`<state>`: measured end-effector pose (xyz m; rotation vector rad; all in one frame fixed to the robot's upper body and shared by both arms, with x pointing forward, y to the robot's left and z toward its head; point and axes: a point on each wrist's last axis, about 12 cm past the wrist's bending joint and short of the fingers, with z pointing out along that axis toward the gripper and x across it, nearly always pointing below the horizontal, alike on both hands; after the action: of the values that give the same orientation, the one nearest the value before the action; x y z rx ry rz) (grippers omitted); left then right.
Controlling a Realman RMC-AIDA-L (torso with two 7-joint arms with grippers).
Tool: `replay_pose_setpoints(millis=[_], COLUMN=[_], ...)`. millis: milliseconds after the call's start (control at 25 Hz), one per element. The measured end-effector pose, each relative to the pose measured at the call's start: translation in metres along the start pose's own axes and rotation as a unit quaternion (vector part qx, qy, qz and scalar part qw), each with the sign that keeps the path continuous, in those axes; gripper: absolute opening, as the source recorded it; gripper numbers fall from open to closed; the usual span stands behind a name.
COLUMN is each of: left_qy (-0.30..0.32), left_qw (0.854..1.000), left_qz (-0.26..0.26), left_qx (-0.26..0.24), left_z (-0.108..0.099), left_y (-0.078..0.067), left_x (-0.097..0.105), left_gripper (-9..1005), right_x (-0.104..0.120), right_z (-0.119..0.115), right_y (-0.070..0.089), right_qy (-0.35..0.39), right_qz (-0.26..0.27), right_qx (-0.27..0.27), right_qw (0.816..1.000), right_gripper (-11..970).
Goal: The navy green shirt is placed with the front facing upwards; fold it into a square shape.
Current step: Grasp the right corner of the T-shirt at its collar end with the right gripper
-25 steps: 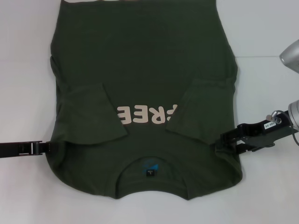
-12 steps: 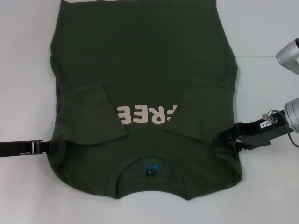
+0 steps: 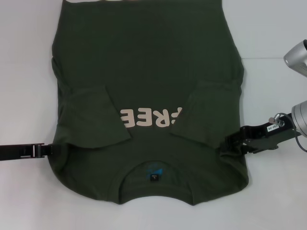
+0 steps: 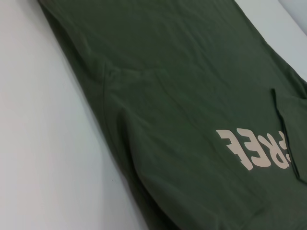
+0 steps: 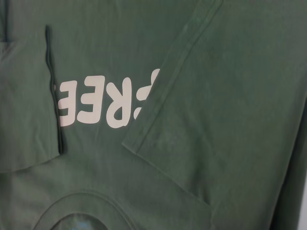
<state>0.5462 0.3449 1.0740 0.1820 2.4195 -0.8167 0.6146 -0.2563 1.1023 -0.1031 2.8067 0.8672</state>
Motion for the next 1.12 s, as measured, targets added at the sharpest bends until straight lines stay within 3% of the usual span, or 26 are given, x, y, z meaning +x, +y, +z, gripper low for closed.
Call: replay_pose_setpoints(millis=[280,960,1120], left_qy=[0.0,-0.003,-0.003], left_qw=[1.0,1.0,1.0], left_qz=[0.002,0.003,0.002], left_qx=[0.0,0.003,0.003], left_z=[0.0,0.0011,0.0008], left_y=[0.0,-0.0012,-0.0009], left_x=[0.0,-0.0001,0.0007], left_gripper=[56,54,54], right_x=[-0.001,-0.0018,-0.0016], right_z=[0.001,0.0024,0.0024], right_y=[0.0019,0.0019,0.0014], right_qy=[-0.001,-0.012,-0.012], right_qz=[-0.002,-0.005,-0.007], right_qx=[-0.001,0.0,0.001], right_qw=[1.0,1.0,1.0], right_gripper=[537,503,322])
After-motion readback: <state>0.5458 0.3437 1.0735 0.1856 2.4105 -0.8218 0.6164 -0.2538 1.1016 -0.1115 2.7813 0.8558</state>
